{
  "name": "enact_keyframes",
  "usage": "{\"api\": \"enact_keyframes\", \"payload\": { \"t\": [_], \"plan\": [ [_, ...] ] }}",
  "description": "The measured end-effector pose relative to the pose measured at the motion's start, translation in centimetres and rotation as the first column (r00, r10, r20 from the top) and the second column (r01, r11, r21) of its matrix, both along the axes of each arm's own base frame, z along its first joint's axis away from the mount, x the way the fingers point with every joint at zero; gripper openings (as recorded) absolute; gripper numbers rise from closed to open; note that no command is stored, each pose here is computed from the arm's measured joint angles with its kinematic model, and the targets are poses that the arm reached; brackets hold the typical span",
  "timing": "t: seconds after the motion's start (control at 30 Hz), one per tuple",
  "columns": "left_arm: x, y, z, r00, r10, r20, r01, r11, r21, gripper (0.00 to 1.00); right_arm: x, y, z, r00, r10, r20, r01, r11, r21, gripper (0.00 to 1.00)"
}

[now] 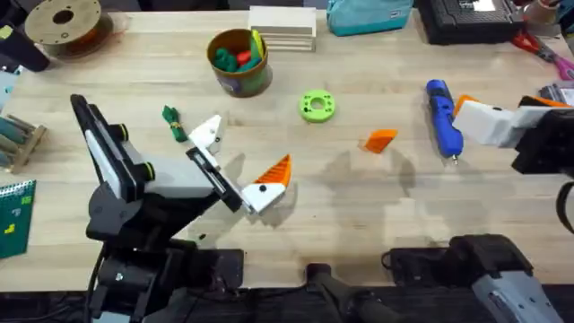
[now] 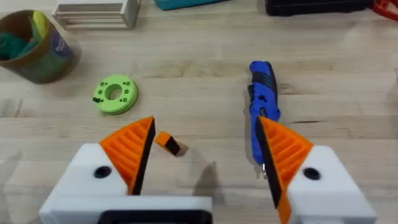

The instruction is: Pick up the gripper from the table and insert it into the empty holder that is missing its gripper. Then pick up a screw, insert it into the mounting hole, and use the screwdriver to tighten it. Finally, clean up the table by picking up the vegetable and placing it into the bucket.

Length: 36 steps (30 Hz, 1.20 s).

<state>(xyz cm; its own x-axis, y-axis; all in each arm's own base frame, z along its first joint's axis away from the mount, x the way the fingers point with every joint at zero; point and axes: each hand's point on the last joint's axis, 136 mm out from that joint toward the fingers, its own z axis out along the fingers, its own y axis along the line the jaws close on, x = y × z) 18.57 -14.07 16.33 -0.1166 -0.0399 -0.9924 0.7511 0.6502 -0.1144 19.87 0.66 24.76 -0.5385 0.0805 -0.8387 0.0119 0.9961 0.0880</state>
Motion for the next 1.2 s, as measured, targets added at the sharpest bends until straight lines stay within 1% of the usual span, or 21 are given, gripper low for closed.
{"api": "enact_keyframes", "payload": {
  "t": [0.2,0.3,0.37,0.47,0.53,0.67,0.73,0.83,0.97,1.1,1.2],
  "plan": [
    [-0.5,-0.4,0.0,0.999,-0.039,0.003,0.039,0.999,0.003,0.990,0.0,0.0,0.0,1.000,-0.003,0.001,0.003,1.000,0.006,0.937],
    [-0.6,-0.5,0.0,0.999,-0.044,0.003,0.044,0.999,0.003,0.987,0.1,0.6,0.0,1.000,0.030,0.000,-0.030,0.999,0.021,0.936],
    [-0.6,-0.5,0.0,0.999,-0.044,0.003,0.044,0.999,0.003,0.987,0.3,1.4,-0.5,0.996,0.087,-0.031,-0.086,0.996,0.023,0.936],
    [-0.6,-0.5,0.0,0.999,-0.045,0.003,0.045,0.999,0.003,0.987,0.7,2.8,-2.4,0.971,0.185,-0.148,-0.182,0.983,0.036,0.936],
    [-0.6,-0.5,0.0,0.999,-0.045,0.003,0.045,0.999,0.003,0.987,0.7,3.7,-3.6,0.935,0.254,-0.247,-0.254,0.967,0.035,0.936],
    [-0.6,-0.5,0.0,0.999,-0.048,0.005,0.048,0.999,0.005,0.987,0.6,5.0,-5.4,0.830,0.354,-0.432,-0.393,0.919,-0.001,0.938],
    [-0.6,-0.5,0.0,0.999,-0.048,0.006,0.048,0.999,0.005,0.987,1.2,5.2,-6.4,0.784,0.368,-0.500,-0.445,0.894,-0.040,0.938],
    [-0.6,-0.5,0.0,0.999,-0.048,0.007,0.048,0.999,0.006,0.987,2.3,5.1,-8.4,0.731,0.348,-0.586,-0.489,0.867,-0.095,0.938],
    [-0.6,-0.5,0.0,0.999,-0.048,0.007,0.048,0.999,0.007,0.987,4.1,5.5,-10.8,0.675,0.346,-0.652,-0.550,0.825,-0.131,0.938],
    [-0.6,-0.5,0.0,0.999,-0.048,0.008,0.048,0.999,0.007,0.987,4.7,6.7,-12.7,0.598,0.399,-0.695,-0.653,0.746,-0.133,0.939],
    [-0.6,-0.5,0.0,0.999,-0.048,0.007,0.048,0.999,0.007,0.987,5.1,7.2,-13.7,0.553,0.427,-0.715,-0.708,0.694,-0.133,0.936]
  ]
}}
